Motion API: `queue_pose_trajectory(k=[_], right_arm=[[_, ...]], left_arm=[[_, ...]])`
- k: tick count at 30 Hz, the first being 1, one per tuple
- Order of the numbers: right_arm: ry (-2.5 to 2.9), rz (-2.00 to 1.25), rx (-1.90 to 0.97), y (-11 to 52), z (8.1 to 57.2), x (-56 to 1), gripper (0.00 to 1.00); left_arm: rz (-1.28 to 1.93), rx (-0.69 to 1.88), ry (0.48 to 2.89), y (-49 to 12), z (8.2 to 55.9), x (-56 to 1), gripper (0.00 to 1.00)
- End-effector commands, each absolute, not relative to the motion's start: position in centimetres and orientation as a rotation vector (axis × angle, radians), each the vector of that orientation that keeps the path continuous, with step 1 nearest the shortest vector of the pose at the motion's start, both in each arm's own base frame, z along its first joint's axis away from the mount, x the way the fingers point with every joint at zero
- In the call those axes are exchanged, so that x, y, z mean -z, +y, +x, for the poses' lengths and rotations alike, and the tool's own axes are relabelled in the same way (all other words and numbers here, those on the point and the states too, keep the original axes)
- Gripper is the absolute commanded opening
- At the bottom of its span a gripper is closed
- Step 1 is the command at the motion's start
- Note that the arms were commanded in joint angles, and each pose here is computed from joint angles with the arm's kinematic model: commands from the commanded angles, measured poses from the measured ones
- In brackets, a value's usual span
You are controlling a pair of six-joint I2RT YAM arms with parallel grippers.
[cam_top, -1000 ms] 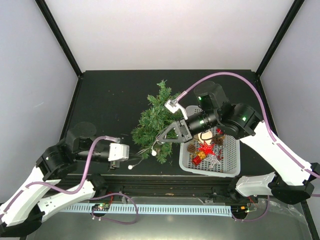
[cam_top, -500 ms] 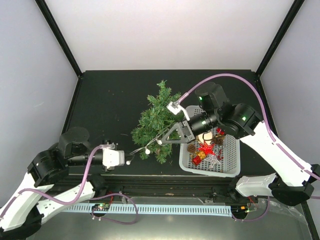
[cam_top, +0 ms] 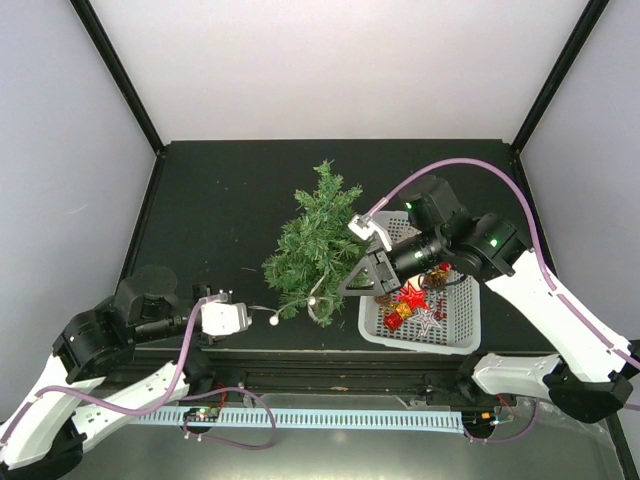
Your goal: Decorate the small christmas tree
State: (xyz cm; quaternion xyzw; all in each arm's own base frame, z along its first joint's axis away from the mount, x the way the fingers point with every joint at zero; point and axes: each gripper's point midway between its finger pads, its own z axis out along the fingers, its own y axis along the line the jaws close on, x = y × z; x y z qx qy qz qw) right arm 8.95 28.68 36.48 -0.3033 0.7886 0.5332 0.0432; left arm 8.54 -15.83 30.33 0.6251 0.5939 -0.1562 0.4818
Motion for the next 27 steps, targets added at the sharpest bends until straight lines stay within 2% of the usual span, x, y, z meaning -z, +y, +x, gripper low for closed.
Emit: queue_pose_trajectory(k=[1,5,9,11,18,27], right_arm=[[2.370,-0.945,-1.586,28.5,9.4,-37.1,0.30],[2.339,-0.929,-1.551,28.2,9.7,-37.7,0.39],[2.282,-0.838,-1.475,27.1,11.1,-38.9,0.59],[2.255,-0.793,-1.454,26.6,11.7,-39.4,0.63],[2.217,-0.708,-1.388,26.1,13.2,-39.6,0.67],[2.179,-0.555,-1.190,24.2,16.2,-40.2,0.67]], left_arm=[[1.515,0.331,1.490,-15.2,9.1,-29.6,0.02],[1.511,0.308,1.503,-14.9,9.4,-29.3,0.02],[1.501,0.251,1.524,-14.2,9.9,-29.0,0.02],[1.485,0.222,1.538,-13.7,10.1,-29.0,0.02],[1.406,0.125,1.622,-11.9,11.1,-28.3,0.02],[1.304,-0.049,1.760,-10.7,15.2,-25.9,0.01]])
